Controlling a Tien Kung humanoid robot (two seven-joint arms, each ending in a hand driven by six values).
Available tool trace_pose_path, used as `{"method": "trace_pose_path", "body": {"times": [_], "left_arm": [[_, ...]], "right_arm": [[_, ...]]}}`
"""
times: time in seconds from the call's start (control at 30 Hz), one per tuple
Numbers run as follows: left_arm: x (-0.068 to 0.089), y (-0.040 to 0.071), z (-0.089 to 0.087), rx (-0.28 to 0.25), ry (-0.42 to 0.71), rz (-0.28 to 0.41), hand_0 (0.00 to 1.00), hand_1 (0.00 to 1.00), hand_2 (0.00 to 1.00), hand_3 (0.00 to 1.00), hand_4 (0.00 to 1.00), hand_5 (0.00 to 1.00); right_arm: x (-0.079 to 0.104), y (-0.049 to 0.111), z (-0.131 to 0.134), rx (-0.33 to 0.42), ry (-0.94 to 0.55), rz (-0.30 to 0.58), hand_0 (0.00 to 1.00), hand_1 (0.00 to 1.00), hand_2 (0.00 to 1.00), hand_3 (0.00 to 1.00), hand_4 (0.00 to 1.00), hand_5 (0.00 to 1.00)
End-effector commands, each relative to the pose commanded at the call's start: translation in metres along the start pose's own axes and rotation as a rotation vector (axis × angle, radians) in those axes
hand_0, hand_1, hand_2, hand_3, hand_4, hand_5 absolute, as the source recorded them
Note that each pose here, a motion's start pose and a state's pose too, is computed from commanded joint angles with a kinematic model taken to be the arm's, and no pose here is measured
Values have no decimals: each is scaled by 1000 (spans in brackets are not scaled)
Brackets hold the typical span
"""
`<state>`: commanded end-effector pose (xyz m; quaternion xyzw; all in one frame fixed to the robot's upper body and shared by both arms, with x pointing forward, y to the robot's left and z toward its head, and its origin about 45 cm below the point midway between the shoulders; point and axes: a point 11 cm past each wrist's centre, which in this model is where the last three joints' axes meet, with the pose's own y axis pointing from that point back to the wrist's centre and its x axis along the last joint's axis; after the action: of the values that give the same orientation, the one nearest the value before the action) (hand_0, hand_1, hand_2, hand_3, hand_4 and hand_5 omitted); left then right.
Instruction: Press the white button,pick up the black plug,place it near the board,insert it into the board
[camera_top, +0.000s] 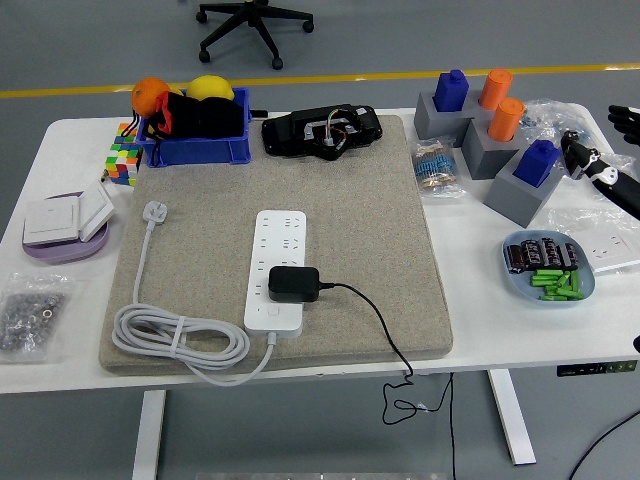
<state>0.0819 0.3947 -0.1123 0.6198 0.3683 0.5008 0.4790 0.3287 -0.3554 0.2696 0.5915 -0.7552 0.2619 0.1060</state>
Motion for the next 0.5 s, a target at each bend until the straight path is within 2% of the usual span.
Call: {"method": "trace_pose_path", "body": {"times": [0.07,0.1,0.27,0.3,0.5], "left_arm": [[1,0,0,1,-2,1,625,630,636,691,557,388],[1,0,0,0,-2,2,625,630,636,690,557,387],[1,0,0,0,-4,2,625,630,636,690,557,387],[1,0,0,-1,-4,2,626,630,635,690,557,382],[-1,0,0,-1,-4,-3,625,630,635,689,557,384]], "right_arm": [[1,0,0,-2,2,3,759,733,724,732,998,533],[2,1,0,-4,2,4,755,723,709,707,959,441],[3,3,1,-13,-1,3,755,723,709,707,959,441],[2,3,1,-13,-2,3,734,694,678,668,916,386],[-1,5,0,-12,-6,-1,728,691,680,665,906,373]]}}
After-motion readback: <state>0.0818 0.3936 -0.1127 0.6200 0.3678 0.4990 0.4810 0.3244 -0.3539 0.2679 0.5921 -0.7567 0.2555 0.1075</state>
